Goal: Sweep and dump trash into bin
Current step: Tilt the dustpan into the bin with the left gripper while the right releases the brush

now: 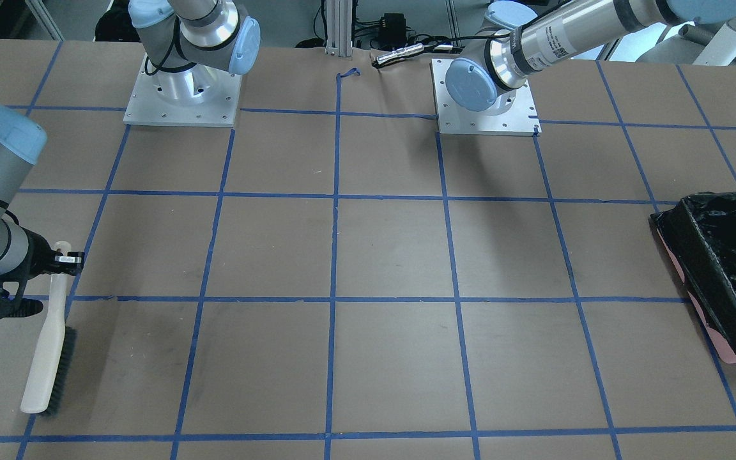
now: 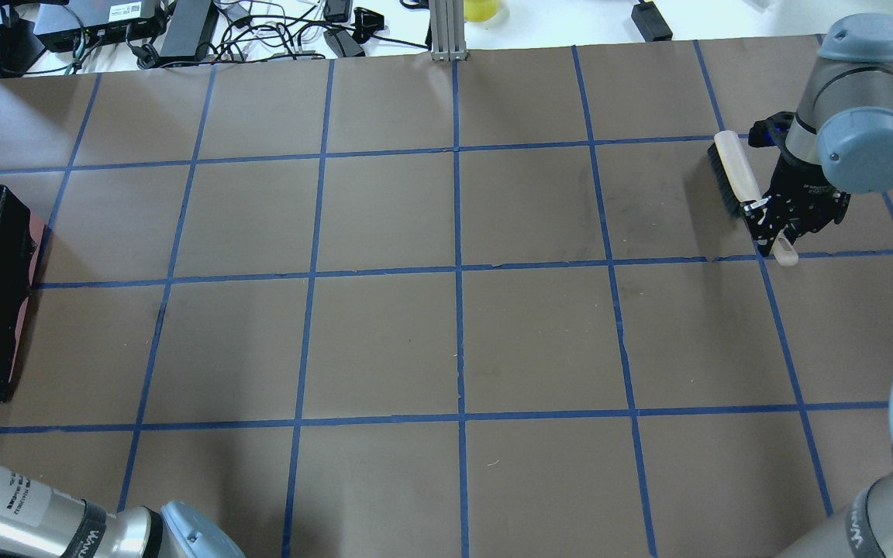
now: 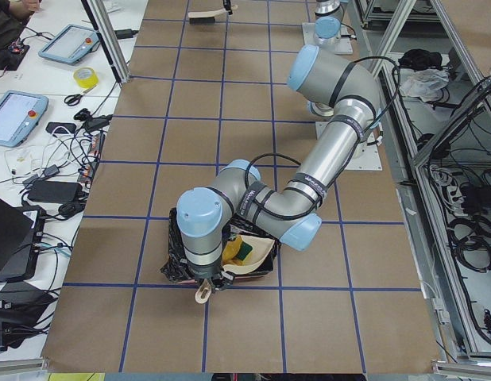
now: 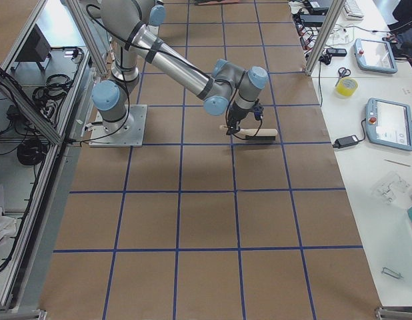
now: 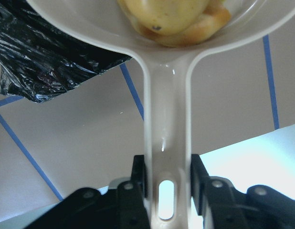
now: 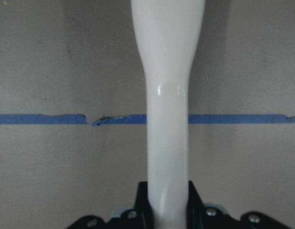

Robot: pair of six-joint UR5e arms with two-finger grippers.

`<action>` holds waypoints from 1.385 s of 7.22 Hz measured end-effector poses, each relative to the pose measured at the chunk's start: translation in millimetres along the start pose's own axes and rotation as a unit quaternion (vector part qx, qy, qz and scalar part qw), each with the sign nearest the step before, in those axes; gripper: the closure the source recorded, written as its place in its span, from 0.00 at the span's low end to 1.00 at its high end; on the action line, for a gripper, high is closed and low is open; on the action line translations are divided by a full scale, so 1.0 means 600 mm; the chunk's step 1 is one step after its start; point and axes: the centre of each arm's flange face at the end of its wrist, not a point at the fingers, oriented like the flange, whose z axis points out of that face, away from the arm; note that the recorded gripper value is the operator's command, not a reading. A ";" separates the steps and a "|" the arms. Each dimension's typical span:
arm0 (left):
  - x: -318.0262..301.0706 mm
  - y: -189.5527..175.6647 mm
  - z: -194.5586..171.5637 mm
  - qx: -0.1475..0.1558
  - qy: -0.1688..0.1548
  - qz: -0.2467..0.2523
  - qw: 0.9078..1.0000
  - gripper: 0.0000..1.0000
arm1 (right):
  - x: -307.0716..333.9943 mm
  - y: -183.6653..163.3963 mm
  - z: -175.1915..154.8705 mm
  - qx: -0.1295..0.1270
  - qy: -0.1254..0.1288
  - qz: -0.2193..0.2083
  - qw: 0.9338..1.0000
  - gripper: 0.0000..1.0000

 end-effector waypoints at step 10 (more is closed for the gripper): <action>-0.004 -0.109 -0.056 -0.118 0.023 0.002 0.993 1.00 | 0.009 0.084 -0.176 0.068 0.024 0.012 0.997 0.00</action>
